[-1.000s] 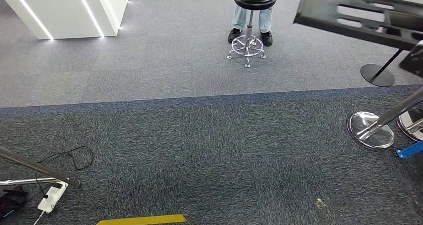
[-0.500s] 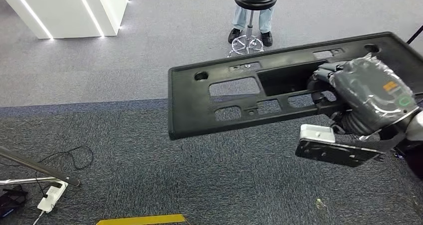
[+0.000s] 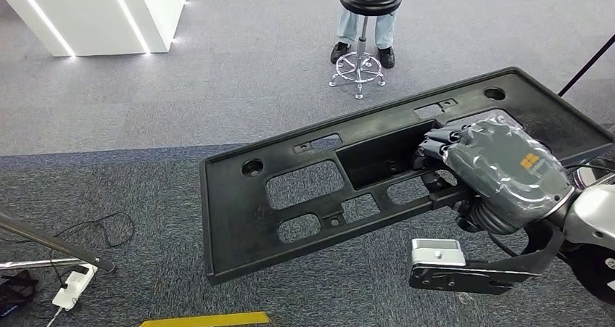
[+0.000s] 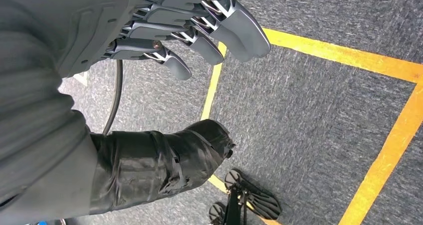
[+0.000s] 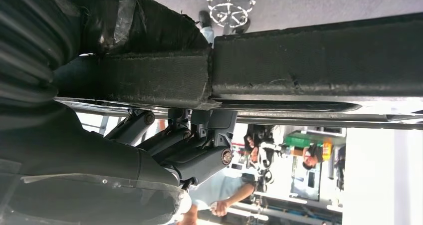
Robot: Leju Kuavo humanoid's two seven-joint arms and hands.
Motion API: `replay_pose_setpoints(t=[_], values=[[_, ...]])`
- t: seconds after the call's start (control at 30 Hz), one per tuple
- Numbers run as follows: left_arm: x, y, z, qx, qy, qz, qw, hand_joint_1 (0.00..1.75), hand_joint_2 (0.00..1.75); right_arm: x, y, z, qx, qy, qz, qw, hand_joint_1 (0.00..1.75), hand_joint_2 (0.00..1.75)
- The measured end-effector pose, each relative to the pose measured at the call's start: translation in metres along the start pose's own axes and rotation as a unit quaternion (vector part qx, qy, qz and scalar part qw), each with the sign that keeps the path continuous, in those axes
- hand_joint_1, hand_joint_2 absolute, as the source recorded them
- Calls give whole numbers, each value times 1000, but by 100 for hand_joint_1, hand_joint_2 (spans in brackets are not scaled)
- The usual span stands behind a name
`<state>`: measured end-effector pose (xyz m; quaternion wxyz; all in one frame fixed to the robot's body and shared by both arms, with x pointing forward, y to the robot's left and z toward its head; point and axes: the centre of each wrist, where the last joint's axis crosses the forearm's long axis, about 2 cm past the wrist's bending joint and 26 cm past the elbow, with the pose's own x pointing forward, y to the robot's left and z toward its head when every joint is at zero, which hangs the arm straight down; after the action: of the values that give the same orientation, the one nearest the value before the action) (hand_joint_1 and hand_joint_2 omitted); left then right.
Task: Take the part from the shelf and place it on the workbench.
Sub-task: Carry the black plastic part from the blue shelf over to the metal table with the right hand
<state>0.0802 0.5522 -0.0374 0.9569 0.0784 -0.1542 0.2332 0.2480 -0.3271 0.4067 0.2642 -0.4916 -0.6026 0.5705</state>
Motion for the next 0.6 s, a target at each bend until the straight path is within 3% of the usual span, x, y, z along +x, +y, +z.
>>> replay_pose_setpoints(t=[0.6], values=[[0, -2, -1, -3, 1, 1, 1000, 0, 175, 8, 1, 0, 11, -18, -10, 1000, 175, 175]])
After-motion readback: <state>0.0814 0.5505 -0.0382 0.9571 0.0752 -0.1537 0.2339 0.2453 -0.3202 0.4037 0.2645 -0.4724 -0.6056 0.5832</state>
